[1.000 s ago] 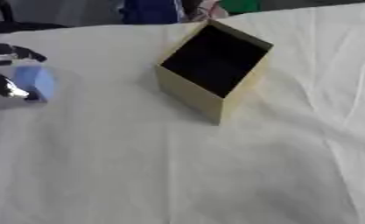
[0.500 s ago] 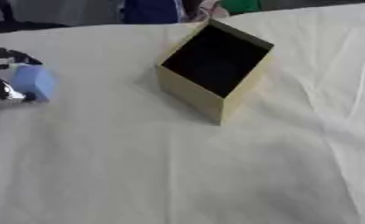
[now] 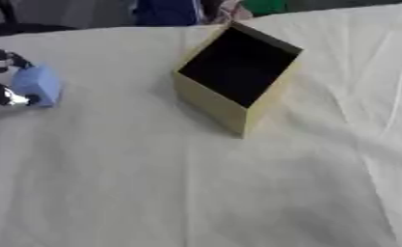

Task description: Pick up objects on the table and place them in the box.

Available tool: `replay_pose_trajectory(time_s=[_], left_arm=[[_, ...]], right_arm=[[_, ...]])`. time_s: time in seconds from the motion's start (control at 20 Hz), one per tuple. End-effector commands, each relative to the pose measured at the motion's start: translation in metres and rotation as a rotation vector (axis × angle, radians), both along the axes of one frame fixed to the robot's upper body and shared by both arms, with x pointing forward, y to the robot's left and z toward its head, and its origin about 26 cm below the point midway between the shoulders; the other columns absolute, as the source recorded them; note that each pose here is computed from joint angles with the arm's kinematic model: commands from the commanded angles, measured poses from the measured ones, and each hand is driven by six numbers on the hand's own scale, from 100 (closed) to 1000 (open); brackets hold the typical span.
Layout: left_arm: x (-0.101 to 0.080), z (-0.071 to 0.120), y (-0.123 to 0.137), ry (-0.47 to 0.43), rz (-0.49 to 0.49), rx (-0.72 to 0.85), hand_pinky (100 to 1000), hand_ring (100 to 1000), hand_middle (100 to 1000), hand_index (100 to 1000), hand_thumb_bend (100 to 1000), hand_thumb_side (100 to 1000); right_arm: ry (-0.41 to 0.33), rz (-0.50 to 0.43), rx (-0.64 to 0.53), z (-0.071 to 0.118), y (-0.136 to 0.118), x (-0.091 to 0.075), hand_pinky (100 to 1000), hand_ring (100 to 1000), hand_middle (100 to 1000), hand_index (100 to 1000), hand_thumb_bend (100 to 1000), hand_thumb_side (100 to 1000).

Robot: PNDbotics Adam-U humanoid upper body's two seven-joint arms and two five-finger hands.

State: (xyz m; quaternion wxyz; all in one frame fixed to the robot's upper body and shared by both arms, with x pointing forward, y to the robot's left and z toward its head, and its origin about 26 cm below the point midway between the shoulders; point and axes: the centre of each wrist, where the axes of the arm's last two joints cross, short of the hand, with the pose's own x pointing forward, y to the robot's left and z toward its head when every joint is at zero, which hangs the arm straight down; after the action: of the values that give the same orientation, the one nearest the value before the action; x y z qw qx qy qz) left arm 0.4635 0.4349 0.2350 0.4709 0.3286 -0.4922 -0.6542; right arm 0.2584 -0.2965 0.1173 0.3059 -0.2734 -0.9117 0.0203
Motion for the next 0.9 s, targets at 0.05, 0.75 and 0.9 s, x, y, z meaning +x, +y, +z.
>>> replay_pose_trajectory(time_s=[0.05, 0.75, 0.9], left_arm=[[-0.008, 0.031, 0.014, 0.202, -0.306, 0.267, 992, 836, 608, 769, 124, 429], [0.004, 0.074, -0.035, -0.044, -0.484, 0.113, 971, 816, 568, 756, 100, 214], [0.009, 0.079, -0.056, -0.093, -0.551, 0.07, 966, 814, 569, 761, 100, 228]], right_arm=[[-0.014, 0.002, -0.008, 0.005, 0.0, -0.001, 655, 833, 632, 737, 100, 827], [-0.016, 0.001, -0.005, 0.005, -0.002, -0.002, 657, 833, 632, 737, 100, 825], [-0.02, 0.004, -0.003, 0.006, -0.002, -0.001, 657, 833, 632, 737, 100, 824]])
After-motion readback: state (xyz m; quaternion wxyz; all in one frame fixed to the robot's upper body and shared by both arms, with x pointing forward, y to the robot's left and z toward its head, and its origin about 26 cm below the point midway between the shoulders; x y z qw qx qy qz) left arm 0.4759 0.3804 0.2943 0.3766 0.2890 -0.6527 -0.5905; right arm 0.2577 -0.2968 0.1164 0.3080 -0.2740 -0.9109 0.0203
